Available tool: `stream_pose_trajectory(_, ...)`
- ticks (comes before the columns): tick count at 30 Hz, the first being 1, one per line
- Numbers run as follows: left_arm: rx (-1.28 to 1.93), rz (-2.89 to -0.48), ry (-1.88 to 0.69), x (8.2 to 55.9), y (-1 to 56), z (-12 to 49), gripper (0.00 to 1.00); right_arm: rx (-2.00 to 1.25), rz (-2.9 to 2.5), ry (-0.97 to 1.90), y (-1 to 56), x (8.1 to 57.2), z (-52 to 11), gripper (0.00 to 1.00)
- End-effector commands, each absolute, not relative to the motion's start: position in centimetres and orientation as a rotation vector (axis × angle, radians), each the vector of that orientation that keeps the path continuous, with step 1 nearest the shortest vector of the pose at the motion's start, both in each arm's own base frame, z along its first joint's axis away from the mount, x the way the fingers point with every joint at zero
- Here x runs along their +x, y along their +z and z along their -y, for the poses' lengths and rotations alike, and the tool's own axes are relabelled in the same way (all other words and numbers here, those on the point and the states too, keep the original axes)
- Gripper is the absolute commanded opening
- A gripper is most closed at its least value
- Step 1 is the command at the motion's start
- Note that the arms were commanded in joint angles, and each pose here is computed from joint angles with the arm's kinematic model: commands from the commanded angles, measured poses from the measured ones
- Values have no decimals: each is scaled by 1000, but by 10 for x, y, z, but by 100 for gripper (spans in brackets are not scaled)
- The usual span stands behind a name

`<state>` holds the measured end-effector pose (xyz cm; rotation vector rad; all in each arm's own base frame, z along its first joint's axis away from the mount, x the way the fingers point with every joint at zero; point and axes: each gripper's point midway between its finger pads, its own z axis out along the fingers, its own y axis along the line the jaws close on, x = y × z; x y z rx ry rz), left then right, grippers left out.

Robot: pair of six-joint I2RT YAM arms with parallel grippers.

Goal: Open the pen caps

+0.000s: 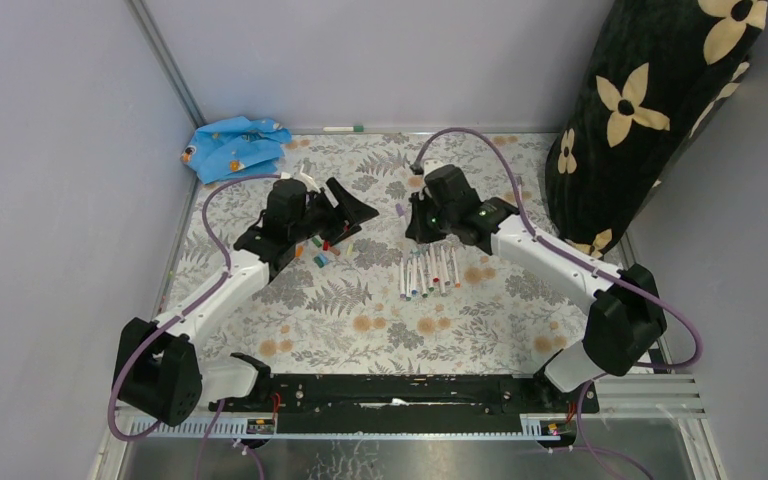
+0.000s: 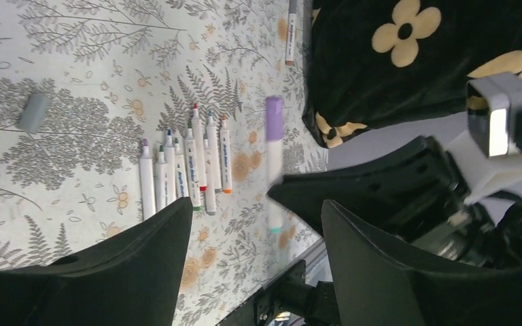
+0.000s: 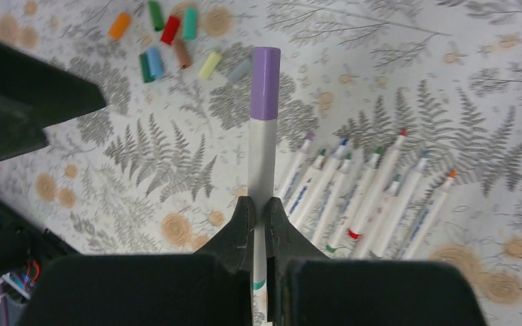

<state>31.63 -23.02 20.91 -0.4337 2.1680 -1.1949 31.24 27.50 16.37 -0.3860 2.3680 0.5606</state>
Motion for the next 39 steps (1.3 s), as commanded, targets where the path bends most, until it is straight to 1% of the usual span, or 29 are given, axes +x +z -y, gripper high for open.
stream_pose_trajectory(1,-410,-2100,-1315,314,229,246,76,-449,-2321,656,185,287,-307,0)
stream_pose_trajectory(5,-423,-2110,-1331,314,226,250,76,-511,-2305,673,188,270,-333,0)
stream_pose_trajectory(11,-447,-2145,-1321,313,217,252,76,-556,-2273,683,199,260,-354,0)
stream_pose_trajectory(23,-509,-2181,-1240,311,204,241,76,-546,-2243,639,208,257,-349,0)
stream_pose_trajectory(30,-537,-2139,-1228,310,214,235,77,-535,-2232,618,207,258,-343,0)
stream_pose_trajectory(39,-560,-2145,-1217,312,210,234,78,-544,-2217,676,213,252,-349,0)
